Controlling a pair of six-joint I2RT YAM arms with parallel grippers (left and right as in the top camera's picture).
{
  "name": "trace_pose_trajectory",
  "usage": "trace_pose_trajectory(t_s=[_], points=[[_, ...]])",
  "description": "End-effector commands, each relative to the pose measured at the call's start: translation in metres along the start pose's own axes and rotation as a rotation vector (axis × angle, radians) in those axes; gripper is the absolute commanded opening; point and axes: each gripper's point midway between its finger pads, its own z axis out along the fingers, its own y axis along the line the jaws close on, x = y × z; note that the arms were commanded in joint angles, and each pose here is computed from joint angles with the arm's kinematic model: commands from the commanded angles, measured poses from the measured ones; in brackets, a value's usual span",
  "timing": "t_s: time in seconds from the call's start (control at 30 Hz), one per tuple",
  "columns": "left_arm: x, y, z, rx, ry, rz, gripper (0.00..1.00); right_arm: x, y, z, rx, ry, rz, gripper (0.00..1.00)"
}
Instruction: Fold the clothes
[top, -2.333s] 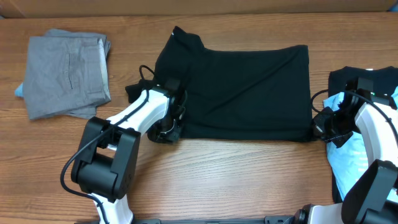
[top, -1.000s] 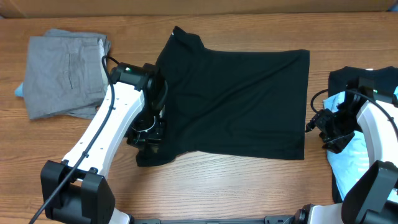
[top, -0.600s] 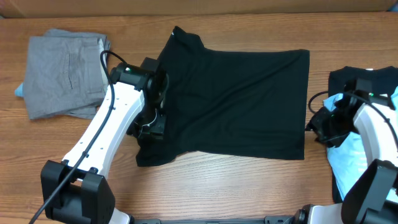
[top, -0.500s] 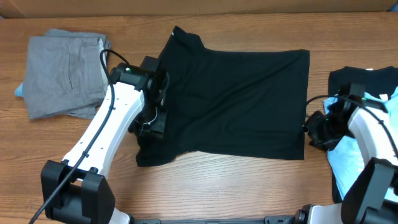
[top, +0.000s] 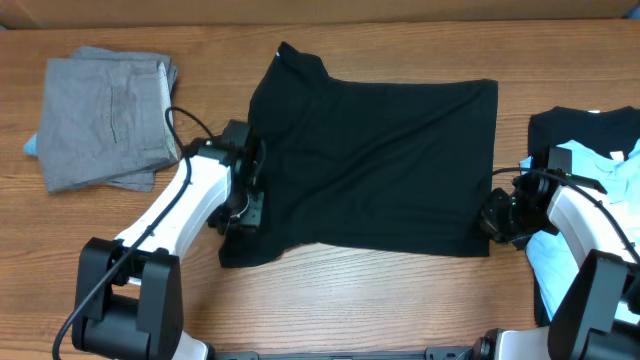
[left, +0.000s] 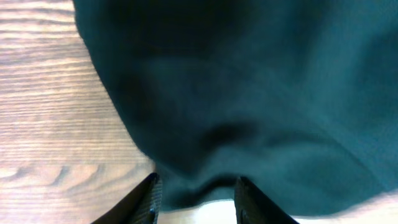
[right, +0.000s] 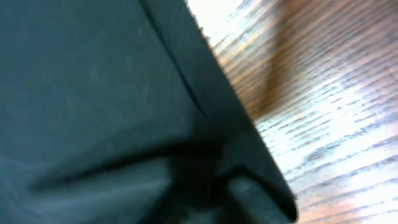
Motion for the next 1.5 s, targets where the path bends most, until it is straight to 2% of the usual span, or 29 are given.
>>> trace_pose_trajectory(t_s=[0.0,0.17,0.37,0.47,0.5,0.6,0.7,0.77,0.87,0.97,1.0,1.03,1.1,1.27,1.47], points=[[0.009,0.006,0.02,-0.017,0.015,0.017,0.41,0.004,0.001,-0.009,0.0,0.012,-0.013,0.04],[0.017,0.006,0.036,-0.014,0.017,0.018,0.42,0.026,-0.009,-0.036,0.068,0.108,0.069,0.04],[0.02,0.007,0.038,-0.016,0.025,0.036,0.45,0.046,-0.017,-0.058,0.125,0.142,0.123,0.06],[0.02,0.007,0.038,-0.016,0.025,0.036,0.47,0.047,-0.024,-0.061,0.165,0.129,0.12,0.57],[0.02,0.007,0.038,-0.016,0.026,0.037,0.49,0.046,-0.025,-0.061,0.169,0.123,0.122,0.68],[0.021,0.007,0.038,-0.017,0.028,0.044,0.49,0.04,-0.024,-0.059,0.16,0.1,0.117,0.77],[0.021,0.008,0.038,-0.019,0.028,0.044,0.49,0.034,-0.022,-0.053,0.144,0.074,0.13,0.74],[0.021,0.008,0.038,-0.019,0.029,0.044,0.49,0.038,-0.021,-0.046,0.125,0.091,0.131,0.67],[0.021,0.008,0.038,-0.019,0.029,0.044,0.5,0.049,-0.024,-0.035,0.11,0.128,0.14,0.5],[0.021,0.008,0.038,-0.019,0.029,0.044,0.5,0.059,-0.022,-0.02,0.065,0.16,0.148,0.5],[0.021,0.008,0.038,-0.019,0.029,0.044,0.5,0.061,-0.022,-0.015,0.053,0.163,0.149,0.41],[0.021,0.008,0.038,-0.019,0.028,0.044,0.5,0.063,-0.023,-0.011,0.051,0.164,0.156,0.22],[0.021,0.008,0.038,-0.019,0.029,0.044,0.5,0.07,-0.032,-0.002,0.073,0.174,0.203,0.05],[0.028,0.009,0.038,-0.025,0.056,0.045,0.48,0.074,-0.063,0.002,0.228,0.136,0.345,0.04],[0.042,0.021,0.036,-0.088,0.112,0.018,0.49,0.074,-0.068,-0.003,0.232,0.142,0.399,0.04]])
